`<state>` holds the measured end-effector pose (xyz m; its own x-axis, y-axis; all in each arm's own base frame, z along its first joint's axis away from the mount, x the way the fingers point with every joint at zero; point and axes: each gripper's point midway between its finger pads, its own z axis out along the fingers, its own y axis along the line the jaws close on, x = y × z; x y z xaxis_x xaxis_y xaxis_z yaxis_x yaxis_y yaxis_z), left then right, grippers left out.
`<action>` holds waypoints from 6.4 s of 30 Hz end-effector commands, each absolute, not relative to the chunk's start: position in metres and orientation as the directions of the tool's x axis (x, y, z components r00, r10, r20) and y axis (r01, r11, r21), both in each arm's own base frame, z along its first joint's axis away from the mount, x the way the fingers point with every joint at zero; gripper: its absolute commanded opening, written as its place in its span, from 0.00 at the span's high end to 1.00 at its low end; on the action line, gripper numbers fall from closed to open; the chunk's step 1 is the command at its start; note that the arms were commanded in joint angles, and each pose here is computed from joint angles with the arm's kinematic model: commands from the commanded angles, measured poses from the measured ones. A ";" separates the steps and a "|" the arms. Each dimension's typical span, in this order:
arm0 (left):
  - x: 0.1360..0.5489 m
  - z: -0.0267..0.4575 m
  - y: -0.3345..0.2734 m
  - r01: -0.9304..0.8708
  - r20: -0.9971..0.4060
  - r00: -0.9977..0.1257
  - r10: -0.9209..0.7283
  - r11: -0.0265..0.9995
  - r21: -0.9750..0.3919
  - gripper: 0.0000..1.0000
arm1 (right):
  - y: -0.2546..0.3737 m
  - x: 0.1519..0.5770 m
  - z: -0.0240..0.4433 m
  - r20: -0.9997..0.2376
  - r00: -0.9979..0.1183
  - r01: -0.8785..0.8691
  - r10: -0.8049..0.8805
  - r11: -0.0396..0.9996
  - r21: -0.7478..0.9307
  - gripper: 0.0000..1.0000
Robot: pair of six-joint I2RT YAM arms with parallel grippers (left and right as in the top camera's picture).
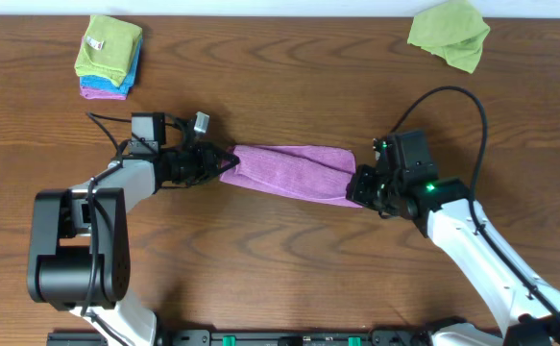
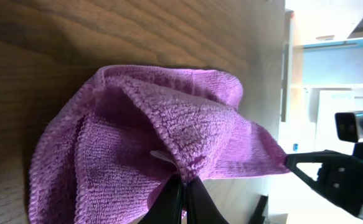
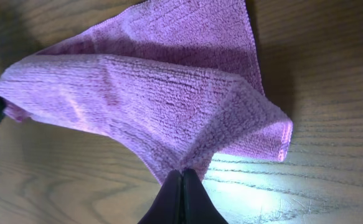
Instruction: Fold the cloth
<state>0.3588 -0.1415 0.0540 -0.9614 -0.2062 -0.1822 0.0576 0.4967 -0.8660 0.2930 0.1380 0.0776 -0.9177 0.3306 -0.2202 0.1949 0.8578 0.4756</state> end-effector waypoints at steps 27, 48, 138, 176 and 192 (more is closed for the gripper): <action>0.355 0.054 -0.111 0.002 -0.171 -0.953 -0.251 0.557 -0.830 0.94 | 0.128 0.306 0.055 -0.256 -0.910 0.213 0.326 0.897 0.387 0.98; 0.352 0.036 -0.118 -0.009 -0.181 -0.958 -0.221 0.657 -0.754 0.94 | 0.125 0.330 0.025 -0.290 -0.897 0.226 0.334 0.909 0.350 0.98; 0.326 -0.028 -0.142 0.092 -0.253 -0.967 0.038 0.974 -0.208 0.94 | 0.126 0.333 0.000 0.028 -0.976 0.171 0.215 0.685 0.708 0.20; 0.296 0.196 -0.109 0.133 -0.567 -0.810 -0.152 0.893 -0.430 0.94 | 0.076 0.346 0.061 -0.102 -0.993 0.072 0.061 0.991 -0.112 0.98; 0.287 0.201 -0.115 0.155 -0.554 -0.819 -0.145 0.875 -0.459 0.94 | 0.138 0.327 0.014 -0.009 -0.997 -0.081 -0.083 0.990 -0.117 0.66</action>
<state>0.2854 -0.1134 0.1910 -0.8292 -0.1364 -0.5420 0.1467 0.8826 -0.4466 0.3313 0.1264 0.0167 -0.9951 -0.0971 -0.0209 -0.0922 0.9814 -0.1684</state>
